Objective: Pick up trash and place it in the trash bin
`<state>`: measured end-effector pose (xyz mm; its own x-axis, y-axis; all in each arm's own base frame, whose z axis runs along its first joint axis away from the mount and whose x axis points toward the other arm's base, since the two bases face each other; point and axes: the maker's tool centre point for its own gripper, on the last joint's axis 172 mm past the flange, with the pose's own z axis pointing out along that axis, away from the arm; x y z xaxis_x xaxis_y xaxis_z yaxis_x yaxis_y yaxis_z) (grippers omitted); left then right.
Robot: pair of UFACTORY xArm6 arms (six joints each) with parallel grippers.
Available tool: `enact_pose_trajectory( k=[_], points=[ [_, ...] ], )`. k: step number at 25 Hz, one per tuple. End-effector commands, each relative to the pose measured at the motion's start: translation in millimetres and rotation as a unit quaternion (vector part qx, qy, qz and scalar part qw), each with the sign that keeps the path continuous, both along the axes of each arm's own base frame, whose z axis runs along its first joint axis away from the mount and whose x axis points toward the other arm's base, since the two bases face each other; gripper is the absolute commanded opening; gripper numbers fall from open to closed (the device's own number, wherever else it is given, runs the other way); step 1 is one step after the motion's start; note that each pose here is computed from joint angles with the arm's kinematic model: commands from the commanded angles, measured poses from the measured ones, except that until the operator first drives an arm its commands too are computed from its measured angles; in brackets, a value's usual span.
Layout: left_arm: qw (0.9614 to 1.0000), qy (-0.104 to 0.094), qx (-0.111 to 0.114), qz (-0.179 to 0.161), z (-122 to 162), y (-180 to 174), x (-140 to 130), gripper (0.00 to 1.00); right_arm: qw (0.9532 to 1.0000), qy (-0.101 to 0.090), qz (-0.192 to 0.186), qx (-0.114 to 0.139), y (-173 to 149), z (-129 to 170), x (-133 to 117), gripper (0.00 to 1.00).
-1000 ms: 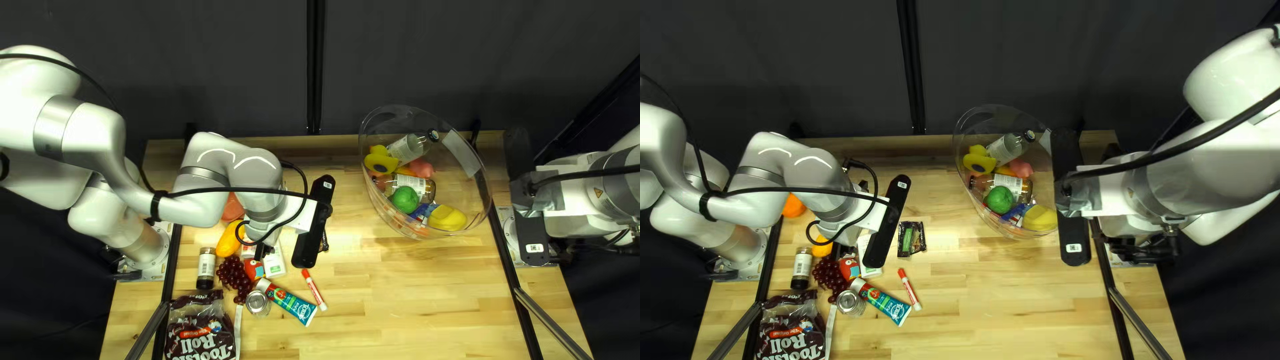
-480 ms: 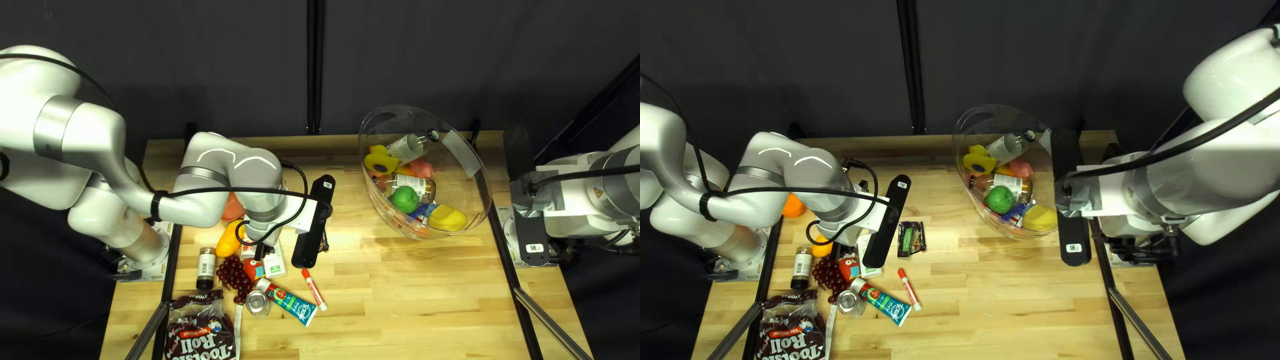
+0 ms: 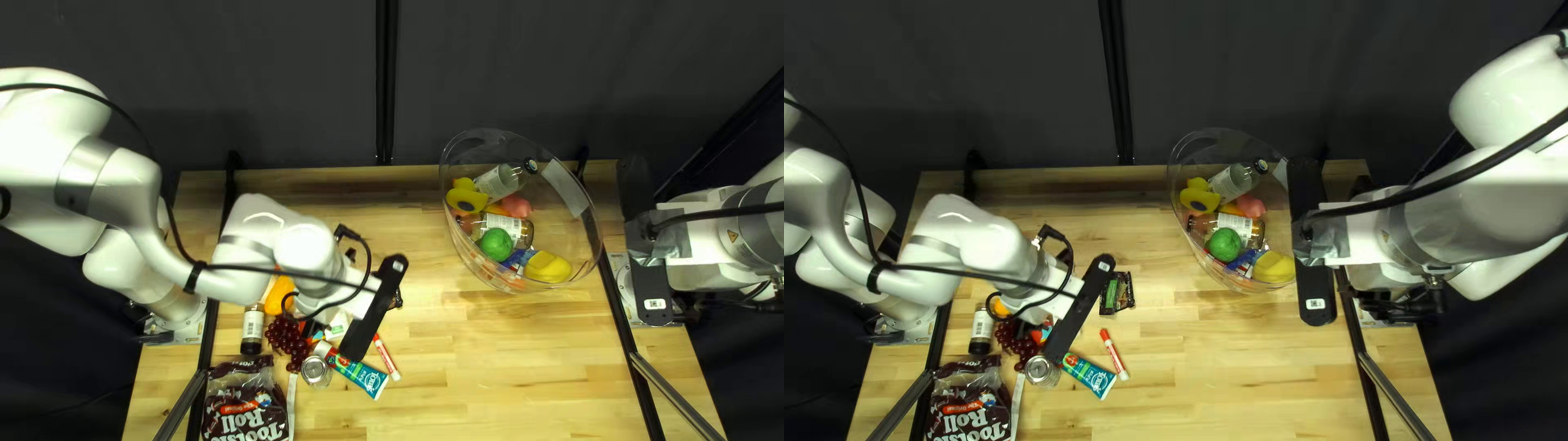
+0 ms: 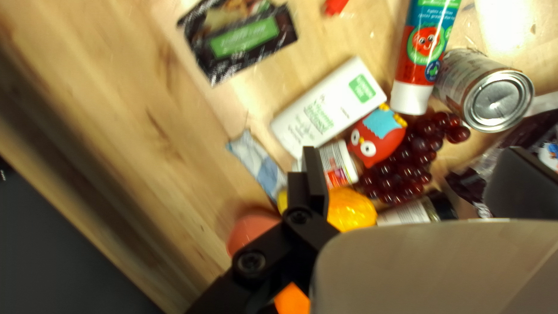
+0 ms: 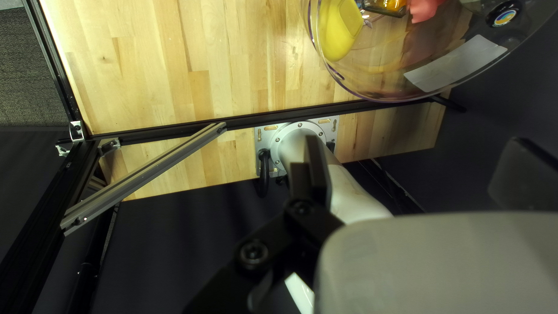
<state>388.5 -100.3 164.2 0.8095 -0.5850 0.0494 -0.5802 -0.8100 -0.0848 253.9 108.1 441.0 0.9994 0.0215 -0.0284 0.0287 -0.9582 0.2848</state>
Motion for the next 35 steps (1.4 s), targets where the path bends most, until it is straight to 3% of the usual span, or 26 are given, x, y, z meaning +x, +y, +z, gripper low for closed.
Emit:
enact_pose_trajectory(
  k=[1, 6, 20, 21, 23, 26, 30, 35],
  points=[
    [0.9995, -0.007, -0.004, -0.03, -15.1, -14.2, 19.4, 1.0, 1.0, 0.0, 0.0, 0.0, 0.0, 0.0, 0.0, 1.0],
    [0.9989, -0.003, -0.016, -0.043, -27.9, -11.5, 26.9, 1.0, 1.0, 0.0, 0.0, 0.0, 0.0, 0.0, 0.0, 1.0],
    [0.9989, -0.003, -0.016, -0.043, -27.9, -11.5, 26.9, 1.0, 1.0, 0.0, 0.0, 0.0, 0.0, 0.0, 0.0, 1.0],
    [0.9987, 0.004, -0.011, -0.049, -34.2, -14.9, 26.9, 1.0, 1.0, 0.0, 0.0, 0.0, 0.0, 0.0, 0.0, 1.0],
    [0.9971, 0.017, 0.002, -0.074, -46.5, -21.5, 29.4, 1.0, 1.0, 0.0, 0.0, 0.0, 0.0, 0.0, 0.0, 1.0],
    [0.9936, 0.021, 0.016, -0.11, -61.1, -26.6, 31.6, 1.0, 1.0, 0.0, 0.0, 0.0, 0.0, 0.0, 0.0, 1.0],
    [0.9858, 0.008, 0.029, -0.165, -78.5, -26.6, 36.7, 1.0, 1.0, 0.0, 0.0, 0.0, 0.0, 0.0, 0.0, 1.0],
    [0.9796, 0.0, 0.033, -0.198, -96.2, -21.8, 50.5, 1.0, 1.0, 0.0, 0.0, 0.0, 0.0, 0.0, 0.0, 1.0]
  ],
)
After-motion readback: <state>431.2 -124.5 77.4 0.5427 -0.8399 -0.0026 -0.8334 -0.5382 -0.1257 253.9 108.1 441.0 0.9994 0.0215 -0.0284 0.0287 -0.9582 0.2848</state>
